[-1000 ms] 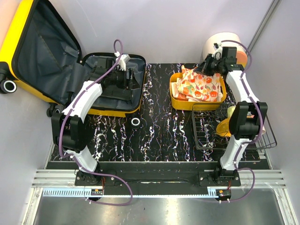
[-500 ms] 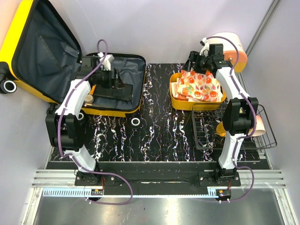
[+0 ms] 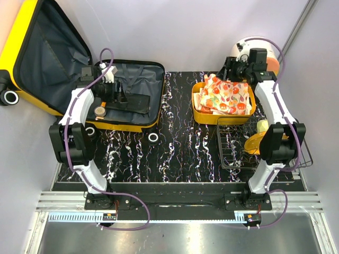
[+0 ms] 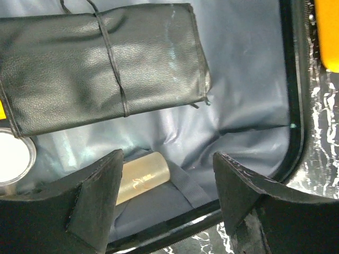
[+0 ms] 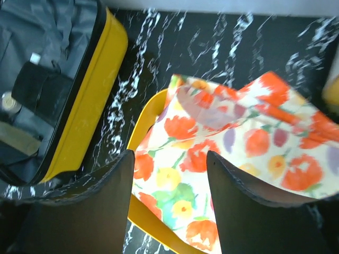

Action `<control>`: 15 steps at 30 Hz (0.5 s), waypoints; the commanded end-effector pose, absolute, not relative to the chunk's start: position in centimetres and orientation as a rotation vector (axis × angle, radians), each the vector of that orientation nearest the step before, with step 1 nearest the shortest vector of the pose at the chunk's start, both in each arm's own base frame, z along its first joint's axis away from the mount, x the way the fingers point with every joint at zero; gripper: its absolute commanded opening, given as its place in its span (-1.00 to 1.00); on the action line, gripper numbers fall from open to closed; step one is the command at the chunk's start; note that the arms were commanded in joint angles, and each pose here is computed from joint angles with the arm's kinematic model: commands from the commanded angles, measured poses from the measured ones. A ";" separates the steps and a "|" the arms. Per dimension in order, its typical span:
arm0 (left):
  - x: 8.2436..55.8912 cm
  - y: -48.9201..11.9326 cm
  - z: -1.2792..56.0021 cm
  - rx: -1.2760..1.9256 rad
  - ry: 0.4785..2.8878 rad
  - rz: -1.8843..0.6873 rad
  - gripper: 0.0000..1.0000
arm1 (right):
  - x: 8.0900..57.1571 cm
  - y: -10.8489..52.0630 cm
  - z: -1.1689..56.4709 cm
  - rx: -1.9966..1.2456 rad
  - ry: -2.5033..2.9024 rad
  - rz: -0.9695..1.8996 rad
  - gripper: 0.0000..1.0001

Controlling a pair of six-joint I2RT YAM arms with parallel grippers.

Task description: Open, take out, and arrange the luggage

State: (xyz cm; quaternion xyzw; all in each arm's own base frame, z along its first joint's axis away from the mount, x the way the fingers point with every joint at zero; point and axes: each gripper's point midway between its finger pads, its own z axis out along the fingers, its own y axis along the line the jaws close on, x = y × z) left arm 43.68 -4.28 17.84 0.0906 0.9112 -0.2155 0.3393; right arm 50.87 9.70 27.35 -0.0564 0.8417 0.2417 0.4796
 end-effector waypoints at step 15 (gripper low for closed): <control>50.5 -1.3 13.0 0.374 2.489 -0.242 0.38 | 47.0 12.3 12.1 -0.260 2.413 0.587 0.52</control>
